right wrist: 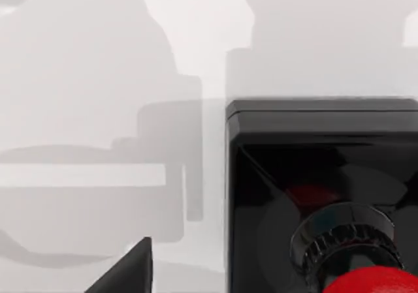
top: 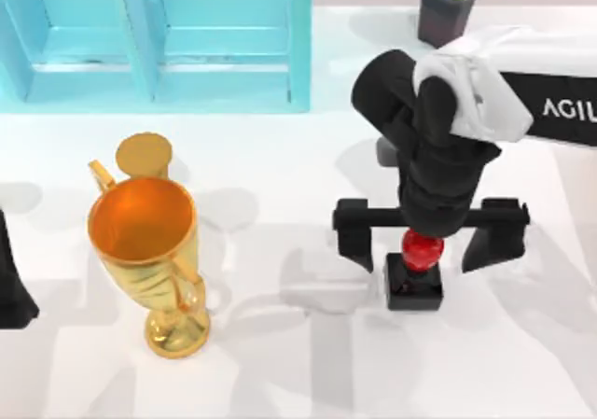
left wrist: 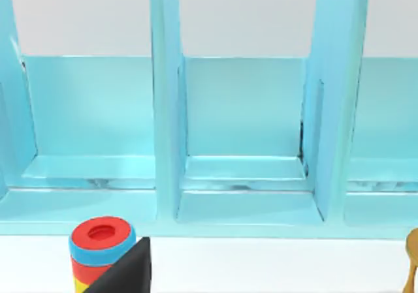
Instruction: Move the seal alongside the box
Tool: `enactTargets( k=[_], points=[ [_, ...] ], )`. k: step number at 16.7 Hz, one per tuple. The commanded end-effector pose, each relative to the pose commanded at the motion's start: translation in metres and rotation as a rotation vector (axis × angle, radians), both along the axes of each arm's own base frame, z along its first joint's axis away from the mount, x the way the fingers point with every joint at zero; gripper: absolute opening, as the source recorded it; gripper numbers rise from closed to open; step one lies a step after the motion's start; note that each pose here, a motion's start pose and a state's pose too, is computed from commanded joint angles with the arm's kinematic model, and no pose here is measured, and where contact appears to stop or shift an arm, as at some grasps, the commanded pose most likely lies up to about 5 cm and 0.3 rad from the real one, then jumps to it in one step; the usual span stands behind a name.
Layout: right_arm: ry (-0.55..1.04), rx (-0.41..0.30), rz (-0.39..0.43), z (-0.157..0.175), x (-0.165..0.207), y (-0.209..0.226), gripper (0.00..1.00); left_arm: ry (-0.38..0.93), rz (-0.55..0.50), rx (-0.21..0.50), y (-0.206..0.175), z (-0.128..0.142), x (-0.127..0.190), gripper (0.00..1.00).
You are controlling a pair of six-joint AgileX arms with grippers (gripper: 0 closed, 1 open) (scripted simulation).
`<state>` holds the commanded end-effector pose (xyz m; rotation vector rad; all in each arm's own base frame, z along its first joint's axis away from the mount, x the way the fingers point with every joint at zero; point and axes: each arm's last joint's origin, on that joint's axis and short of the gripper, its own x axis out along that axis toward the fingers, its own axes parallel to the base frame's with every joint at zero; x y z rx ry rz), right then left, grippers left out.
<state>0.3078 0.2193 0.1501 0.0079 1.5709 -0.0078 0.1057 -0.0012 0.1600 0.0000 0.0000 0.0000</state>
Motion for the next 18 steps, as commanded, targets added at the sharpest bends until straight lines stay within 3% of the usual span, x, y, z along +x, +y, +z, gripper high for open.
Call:
enactTargets(
  k=[12,18],
  points=[
    [0.000,0.000,0.000,0.0000,0.0000,0.0000,0.02,0.000,0.000,0.000,0.0000,0.0000,0.0000,1.00],
    [0.000,0.000,0.000,0.0000,0.0000,0.0000,0.00,0.000,0.000,0.000,0.0000,0.0000,0.0000,1.00]
  ],
)
